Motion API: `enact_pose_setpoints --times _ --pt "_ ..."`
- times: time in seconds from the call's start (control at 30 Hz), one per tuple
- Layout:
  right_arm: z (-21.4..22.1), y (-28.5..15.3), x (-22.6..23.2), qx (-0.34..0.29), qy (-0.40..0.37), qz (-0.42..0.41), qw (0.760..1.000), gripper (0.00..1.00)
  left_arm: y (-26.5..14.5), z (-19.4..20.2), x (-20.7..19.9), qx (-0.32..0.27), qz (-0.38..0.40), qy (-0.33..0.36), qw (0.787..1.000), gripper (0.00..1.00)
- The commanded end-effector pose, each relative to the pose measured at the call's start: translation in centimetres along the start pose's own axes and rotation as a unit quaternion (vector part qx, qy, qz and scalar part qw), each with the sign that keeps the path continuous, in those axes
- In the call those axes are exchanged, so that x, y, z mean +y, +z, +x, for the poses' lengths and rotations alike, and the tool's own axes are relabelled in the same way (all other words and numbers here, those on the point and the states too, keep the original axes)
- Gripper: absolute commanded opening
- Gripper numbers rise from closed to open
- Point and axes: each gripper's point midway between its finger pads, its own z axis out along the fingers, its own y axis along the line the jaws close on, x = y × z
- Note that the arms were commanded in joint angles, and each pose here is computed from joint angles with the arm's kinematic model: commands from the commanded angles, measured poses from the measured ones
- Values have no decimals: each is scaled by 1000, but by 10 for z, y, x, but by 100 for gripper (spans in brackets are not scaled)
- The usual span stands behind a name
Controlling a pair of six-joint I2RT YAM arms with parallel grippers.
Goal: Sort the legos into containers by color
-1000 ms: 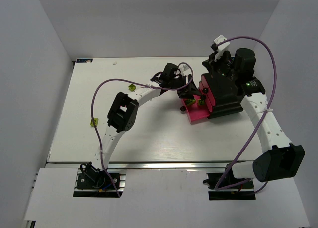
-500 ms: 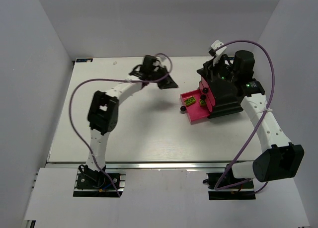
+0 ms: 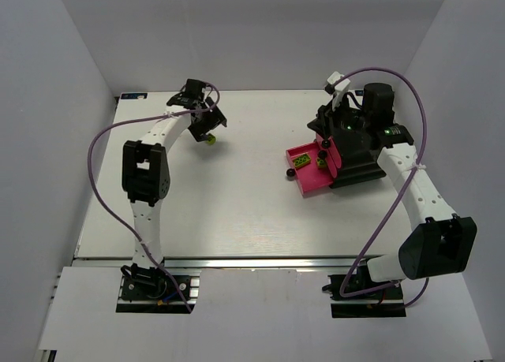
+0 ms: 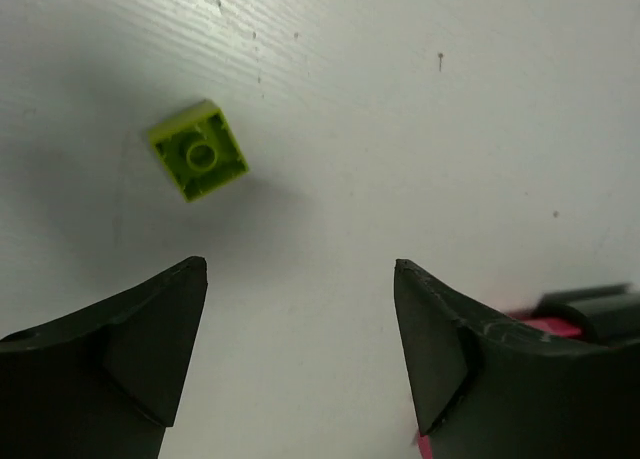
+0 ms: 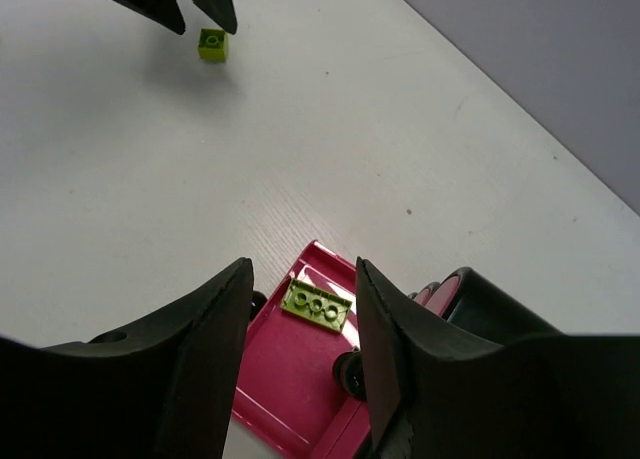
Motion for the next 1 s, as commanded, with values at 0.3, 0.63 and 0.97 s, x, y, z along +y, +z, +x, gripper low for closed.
enact_pose_setpoints --times 0.3,0.63,0.97 --pt "-2 -4 -11 6 -2 33 999 52 19 -22 28 -39 -132 12 990 85" --pt "-1 2 -16 9 -4 35 999 52 48 -18 42 -28 -144 14 989 82" --pt "1 -1 -19 17 -17 45 999 52 66 -20 40 -13 -123 -6 992 43"
